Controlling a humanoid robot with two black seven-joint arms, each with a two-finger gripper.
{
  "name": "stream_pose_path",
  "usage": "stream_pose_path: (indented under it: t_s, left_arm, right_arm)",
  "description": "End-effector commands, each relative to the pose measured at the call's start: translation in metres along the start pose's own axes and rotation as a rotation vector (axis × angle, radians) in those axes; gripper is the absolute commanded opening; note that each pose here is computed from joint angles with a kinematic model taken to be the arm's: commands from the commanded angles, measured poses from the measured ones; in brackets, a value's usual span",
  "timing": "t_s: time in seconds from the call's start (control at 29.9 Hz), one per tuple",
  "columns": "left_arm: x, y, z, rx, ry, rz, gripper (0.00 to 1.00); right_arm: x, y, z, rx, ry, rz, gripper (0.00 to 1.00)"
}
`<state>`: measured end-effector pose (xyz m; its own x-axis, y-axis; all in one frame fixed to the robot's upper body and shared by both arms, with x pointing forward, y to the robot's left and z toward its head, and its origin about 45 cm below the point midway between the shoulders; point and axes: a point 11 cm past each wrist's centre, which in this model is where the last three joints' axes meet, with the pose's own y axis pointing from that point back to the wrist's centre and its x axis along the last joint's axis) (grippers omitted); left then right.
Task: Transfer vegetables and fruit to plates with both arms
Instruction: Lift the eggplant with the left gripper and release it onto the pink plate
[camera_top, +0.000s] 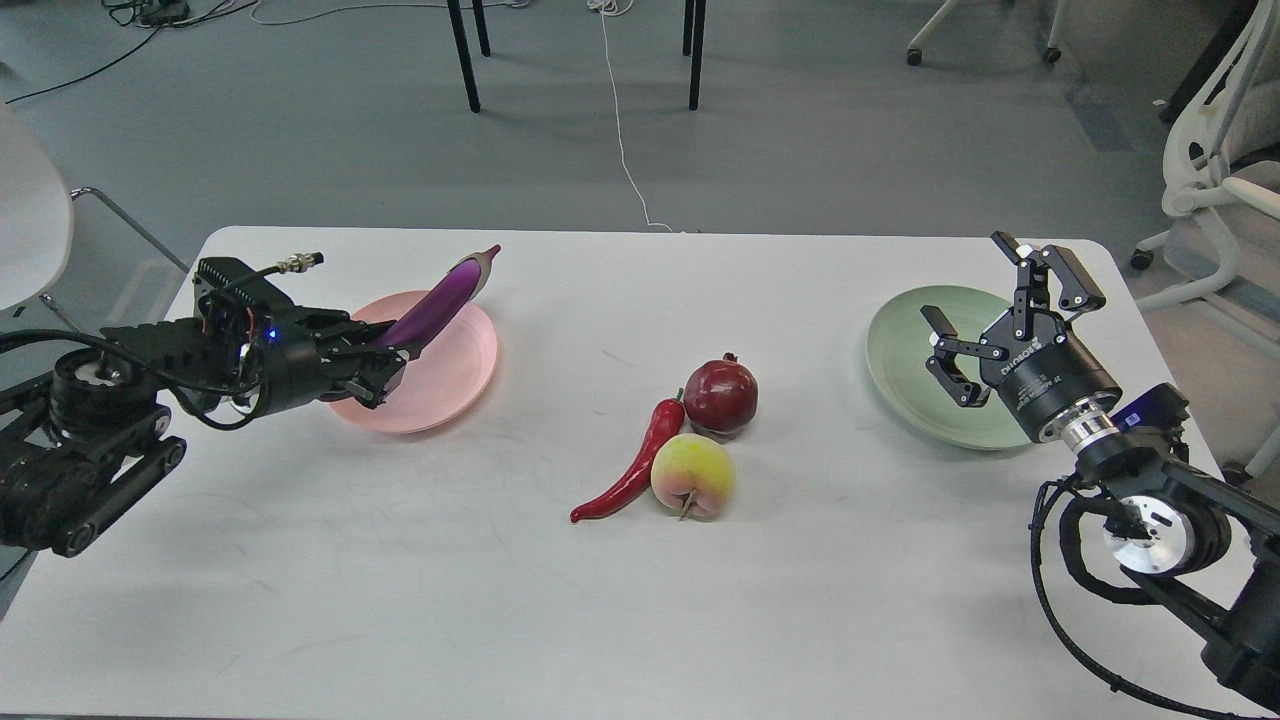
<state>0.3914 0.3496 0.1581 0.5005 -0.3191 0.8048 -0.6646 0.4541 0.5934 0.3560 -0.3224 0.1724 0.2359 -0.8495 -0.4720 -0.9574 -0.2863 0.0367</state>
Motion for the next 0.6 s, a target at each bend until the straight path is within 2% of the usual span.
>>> stream_pose_path:
  t_s: [0.0, 0.13, 0.3, 0.43, 0.57]
  left_arm:
    - [-0.009, 0.002, -0.002, 0.009, 0.016, -0.012, 0.33]
    - [-0.017, 0.006, -0.006, 0.02, 0.025, -0.025, 0.53]
    - [-0.018, 0.008, -0.008, 0.026, 0.025, -0.028, 0.84]
    - [-0.016, 0.01, -0.009, 0.028, 0.019, -0.021, 0.91]
    - [-0.004, 0.014, -0.009, 0.022, -0.012, 0.027, 0.93]
  right_arm:
    - [-0.001, 0.002, 0.001, -0.001, -0.005, -0.001, 0.99]
    - [0.002, 0.004, 0.001, 0.002, -0.008, 0.008, 0.99]
    - [0.001, 0.004, 0.002, 0.0, -0.011, 0.005, 0.99]
    - [0.001, 0.005, 0.002, -0.001, -0.012, 0.007, 0.99]
    - [0.002, 0.005, 0.003, -0.002, -0.012, 0.008, 0.99]
